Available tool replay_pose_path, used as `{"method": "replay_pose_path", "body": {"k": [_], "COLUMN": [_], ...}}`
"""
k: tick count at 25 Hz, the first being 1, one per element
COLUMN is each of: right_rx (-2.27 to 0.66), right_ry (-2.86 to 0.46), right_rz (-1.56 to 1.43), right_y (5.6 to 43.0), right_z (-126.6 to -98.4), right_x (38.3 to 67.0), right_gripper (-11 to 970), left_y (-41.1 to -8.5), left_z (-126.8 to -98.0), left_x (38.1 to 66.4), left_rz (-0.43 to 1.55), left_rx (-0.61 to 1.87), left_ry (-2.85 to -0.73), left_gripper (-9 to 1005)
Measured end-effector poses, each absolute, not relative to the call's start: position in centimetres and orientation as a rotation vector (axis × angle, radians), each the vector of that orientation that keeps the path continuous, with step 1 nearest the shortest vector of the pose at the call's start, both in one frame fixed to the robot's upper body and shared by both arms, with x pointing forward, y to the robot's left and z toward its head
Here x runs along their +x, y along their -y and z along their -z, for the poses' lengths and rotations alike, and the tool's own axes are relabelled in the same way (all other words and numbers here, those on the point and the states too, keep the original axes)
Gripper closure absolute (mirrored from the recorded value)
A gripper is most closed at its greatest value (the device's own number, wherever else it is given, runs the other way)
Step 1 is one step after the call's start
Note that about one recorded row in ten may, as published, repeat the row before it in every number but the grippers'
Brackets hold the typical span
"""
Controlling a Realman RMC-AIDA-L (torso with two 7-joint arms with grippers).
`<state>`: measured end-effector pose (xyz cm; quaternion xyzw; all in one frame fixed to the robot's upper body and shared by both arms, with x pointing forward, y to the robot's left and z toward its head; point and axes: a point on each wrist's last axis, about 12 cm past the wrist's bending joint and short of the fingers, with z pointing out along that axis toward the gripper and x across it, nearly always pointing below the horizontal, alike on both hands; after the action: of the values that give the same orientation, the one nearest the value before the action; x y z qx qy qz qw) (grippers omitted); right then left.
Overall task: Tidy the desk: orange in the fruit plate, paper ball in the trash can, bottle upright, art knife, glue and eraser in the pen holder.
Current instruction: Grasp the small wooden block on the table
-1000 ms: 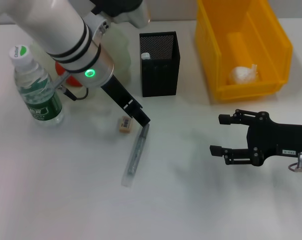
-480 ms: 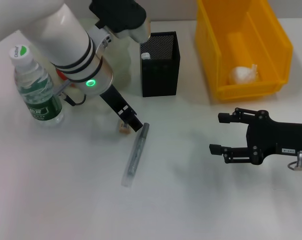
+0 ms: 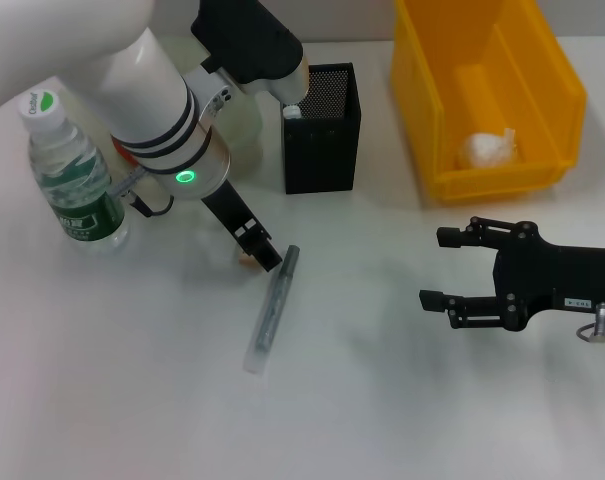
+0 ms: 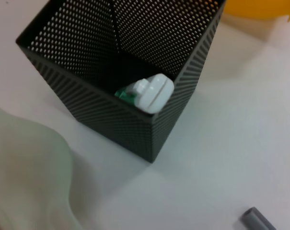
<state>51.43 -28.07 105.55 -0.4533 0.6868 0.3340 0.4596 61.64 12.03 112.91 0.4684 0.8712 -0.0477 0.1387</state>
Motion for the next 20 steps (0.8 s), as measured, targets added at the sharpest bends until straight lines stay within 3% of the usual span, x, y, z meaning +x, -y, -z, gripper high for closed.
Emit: {"method": "replay_pose_path", "body": {"k": [7,12,20], "right_rx": [-1.116,-1.113,-1.110], "right_ry": [-1.692,-1.691,-1.689], "right_rz": [-0.825,-0.825,-0.825], "right_y": [28.05,28.05,28.05], "right_z": [-105.52,-105.52,-105.55], "right_x": [51.39,51.40,51.42], "right_gripper": [138,138,139], "left_y": [-12.16,-12.14,-12.02], "left_z": [-112.39,-112.17,-112.24], "left_x": [61.70,61.79,61.84], "left_rz": [0.120,0.119,0.117], "left_rx": [1.392,1.410,1.430], "left_ry": [-2.512,-2.505,-2.489], "left_gripper": [255,348,347]}}
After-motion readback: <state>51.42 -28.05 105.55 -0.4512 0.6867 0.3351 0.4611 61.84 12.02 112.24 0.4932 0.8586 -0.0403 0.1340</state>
